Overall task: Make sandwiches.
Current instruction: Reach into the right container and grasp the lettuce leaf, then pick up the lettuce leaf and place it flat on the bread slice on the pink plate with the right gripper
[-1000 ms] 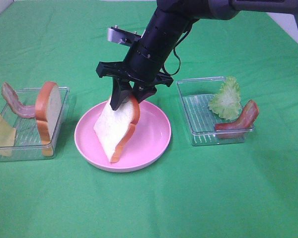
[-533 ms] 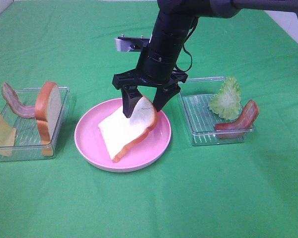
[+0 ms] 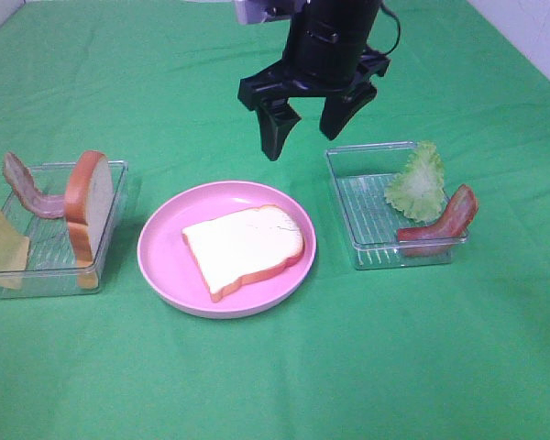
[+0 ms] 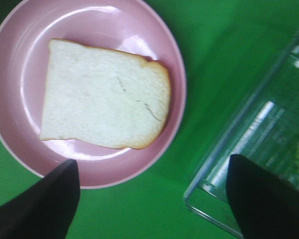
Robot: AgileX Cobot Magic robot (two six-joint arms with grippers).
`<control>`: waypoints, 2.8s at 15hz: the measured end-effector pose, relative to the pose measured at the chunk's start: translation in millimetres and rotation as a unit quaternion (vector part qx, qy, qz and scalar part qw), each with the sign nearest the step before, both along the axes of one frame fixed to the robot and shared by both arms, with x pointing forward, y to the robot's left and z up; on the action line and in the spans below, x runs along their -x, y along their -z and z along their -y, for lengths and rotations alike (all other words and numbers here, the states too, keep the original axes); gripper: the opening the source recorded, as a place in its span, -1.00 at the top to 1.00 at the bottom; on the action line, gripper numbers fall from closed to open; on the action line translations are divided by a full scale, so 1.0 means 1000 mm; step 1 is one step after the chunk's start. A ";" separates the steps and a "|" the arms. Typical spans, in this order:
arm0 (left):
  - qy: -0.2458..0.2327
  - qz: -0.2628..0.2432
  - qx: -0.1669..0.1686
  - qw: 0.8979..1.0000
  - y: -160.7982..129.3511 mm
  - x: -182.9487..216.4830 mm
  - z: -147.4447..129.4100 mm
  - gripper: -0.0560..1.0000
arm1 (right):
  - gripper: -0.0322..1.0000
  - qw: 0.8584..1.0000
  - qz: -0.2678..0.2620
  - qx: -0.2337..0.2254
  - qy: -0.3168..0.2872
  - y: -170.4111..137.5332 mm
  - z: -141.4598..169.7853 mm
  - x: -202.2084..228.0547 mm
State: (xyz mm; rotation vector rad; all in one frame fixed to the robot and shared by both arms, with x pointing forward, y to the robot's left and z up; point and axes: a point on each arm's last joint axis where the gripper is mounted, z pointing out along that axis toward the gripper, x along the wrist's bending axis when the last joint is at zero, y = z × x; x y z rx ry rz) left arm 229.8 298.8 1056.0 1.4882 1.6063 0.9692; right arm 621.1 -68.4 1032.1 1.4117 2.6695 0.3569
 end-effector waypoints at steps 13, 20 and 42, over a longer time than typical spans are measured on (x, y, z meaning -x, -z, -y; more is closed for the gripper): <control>0.000 0.000 0.000 1.000 0.000 0.000 0.000 -0.82 | -0.57 0.971 0.079 0.046 0.219 -0.048 0.143 -0.038; 0.000 0.000 0.000 1.000 0.000 0.000 0.000 -0.82 | -0.57 0.972 0.000 0.054 0.229 0.019 0.145 -0.061; 0.000 0.000 0.000 1.000 0.000 0.000 0.000 -0.82 | 0.90 0.972 -0.045 0.043 0.229 0.052 0.138 -0.067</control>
